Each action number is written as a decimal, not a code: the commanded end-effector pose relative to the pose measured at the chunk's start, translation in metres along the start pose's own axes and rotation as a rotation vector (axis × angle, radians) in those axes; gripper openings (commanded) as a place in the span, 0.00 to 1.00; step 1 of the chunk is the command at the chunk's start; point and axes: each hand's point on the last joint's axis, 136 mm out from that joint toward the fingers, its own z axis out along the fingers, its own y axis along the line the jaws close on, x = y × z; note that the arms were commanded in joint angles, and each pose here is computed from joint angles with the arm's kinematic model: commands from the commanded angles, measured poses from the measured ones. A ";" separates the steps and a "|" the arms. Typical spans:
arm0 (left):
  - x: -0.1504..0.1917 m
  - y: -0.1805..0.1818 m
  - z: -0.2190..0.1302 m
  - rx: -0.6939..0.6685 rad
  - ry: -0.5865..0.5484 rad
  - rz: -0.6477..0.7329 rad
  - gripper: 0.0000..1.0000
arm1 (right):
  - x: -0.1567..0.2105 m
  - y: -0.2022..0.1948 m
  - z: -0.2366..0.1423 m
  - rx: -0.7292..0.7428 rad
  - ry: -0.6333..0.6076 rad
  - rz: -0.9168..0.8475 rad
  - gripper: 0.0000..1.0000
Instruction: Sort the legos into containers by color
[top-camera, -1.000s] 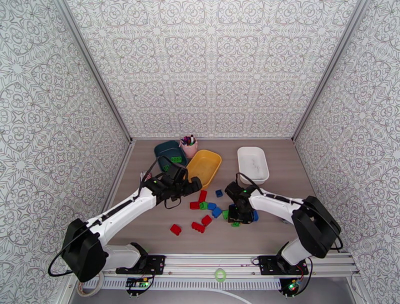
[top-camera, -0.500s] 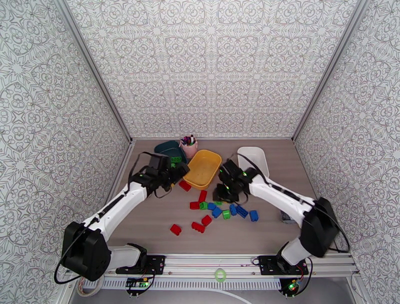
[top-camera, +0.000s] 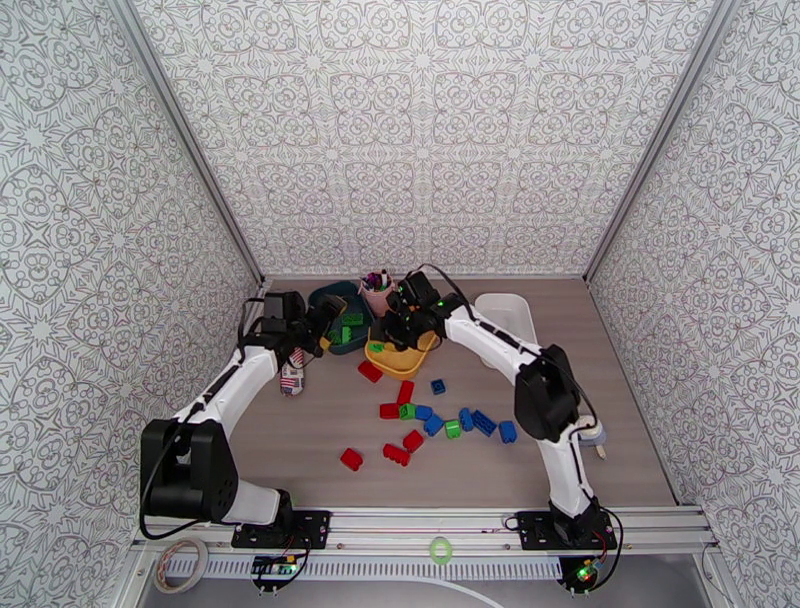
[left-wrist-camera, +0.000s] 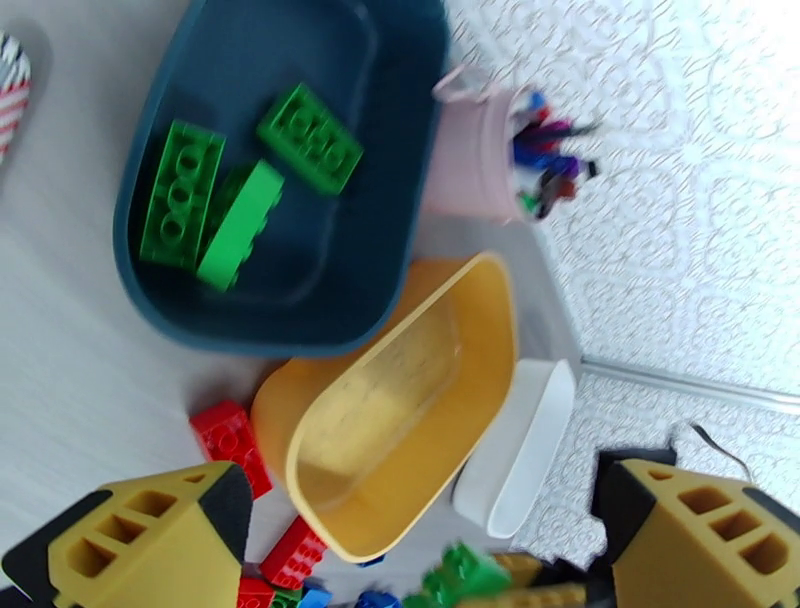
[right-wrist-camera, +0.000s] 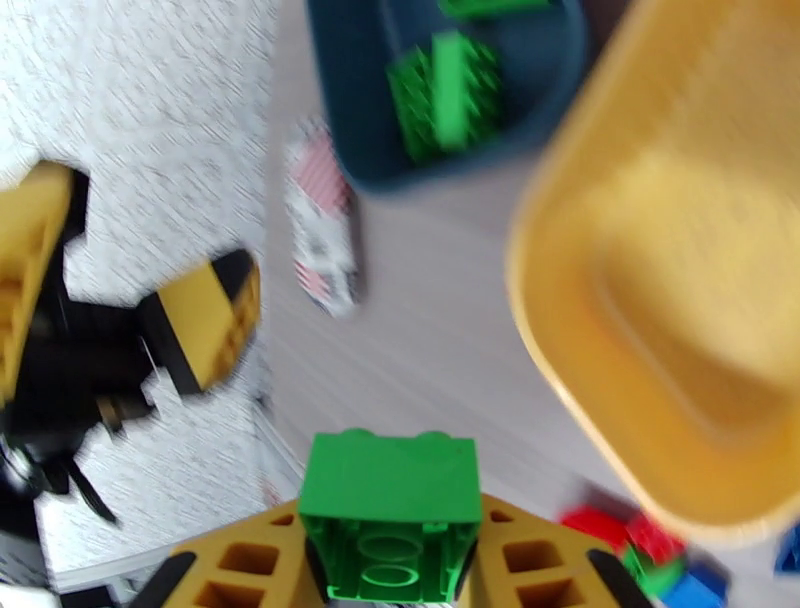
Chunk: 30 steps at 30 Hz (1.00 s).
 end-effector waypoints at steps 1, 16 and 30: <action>-0.005 0.005 -0.006 -0.029 -0.013 -0.010 0.98 | -0.036 0.030 0.009 -0.185 -0.036 0.075 0.36; 0.008 0.020 -0.025 -0.081 -0.012 -0.008 0.97 | -0.100 0.057 0.059 -0.390 -0.061 0.144 0.59; 0.032 0.017 -0.039 -0.165 0.026 0.160 0.98 | -0.065 0.067 0.008 -0.237 -0.068 -0.053 0.61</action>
